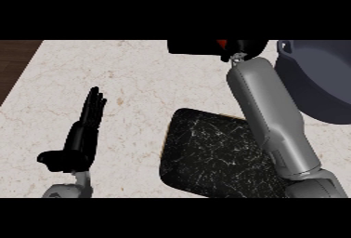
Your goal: Pick the can from the tray and place it in the pot
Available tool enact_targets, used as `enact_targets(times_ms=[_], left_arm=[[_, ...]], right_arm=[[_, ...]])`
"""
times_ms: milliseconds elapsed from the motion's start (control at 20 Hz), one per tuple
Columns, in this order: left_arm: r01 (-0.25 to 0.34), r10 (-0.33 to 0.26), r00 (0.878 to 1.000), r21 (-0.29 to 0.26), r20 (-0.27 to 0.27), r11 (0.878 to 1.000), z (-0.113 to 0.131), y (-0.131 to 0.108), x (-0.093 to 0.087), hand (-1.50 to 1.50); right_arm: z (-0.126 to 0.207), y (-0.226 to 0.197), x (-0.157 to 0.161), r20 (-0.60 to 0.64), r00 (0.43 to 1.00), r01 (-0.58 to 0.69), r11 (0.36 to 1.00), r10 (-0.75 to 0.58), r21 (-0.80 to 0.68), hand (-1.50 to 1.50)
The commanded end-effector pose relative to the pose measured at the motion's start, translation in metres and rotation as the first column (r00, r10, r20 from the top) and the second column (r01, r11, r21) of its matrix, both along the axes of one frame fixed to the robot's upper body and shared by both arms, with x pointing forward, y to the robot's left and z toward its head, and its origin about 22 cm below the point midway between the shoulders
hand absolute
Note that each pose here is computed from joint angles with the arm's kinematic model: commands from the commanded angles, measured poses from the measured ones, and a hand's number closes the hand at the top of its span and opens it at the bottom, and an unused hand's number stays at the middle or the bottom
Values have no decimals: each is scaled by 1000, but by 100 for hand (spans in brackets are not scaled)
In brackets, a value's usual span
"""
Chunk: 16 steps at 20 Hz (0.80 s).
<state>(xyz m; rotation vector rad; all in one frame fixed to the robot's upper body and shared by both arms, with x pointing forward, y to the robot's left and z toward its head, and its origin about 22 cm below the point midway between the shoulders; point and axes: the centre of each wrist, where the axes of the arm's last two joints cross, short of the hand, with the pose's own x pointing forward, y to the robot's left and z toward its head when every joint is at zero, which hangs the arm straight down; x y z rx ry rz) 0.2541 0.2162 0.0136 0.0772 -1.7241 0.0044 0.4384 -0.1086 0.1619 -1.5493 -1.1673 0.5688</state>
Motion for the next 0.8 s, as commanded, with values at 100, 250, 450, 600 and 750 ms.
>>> enact_targets(times_ms=[100, 250, 450, 600, 750], left_arm=[[14, -14, 1000, 5, -13, 1000, -4, 14, -14, 0], [4, -5, 1000, -11, -22, 1000, -4, 2, -8, 0], [-22, 22, 1000, 6, -16, 1000, 1, 3, -15, 0], [-37, 37, 999, -19, -19, 999, -13, -12, -7, 0], [-24, 24, 999, -27, -31, 999, -2, 2, -7, 0]], right_arm=[[3, -45, 23, 47, 991, 125, 992, -126, 20, 150], [14, -69, 27, 28, 985, 172, 985, -172, -1, 150], [-3, -106, 26, 18, 978, 206, 978, -207, 15, 150], [1, -141, 26, 18, 975, 223, 975, -223, 11, 150], [-13, -171, 20, 31, 971, 235, 972, -236, 11, 150]])
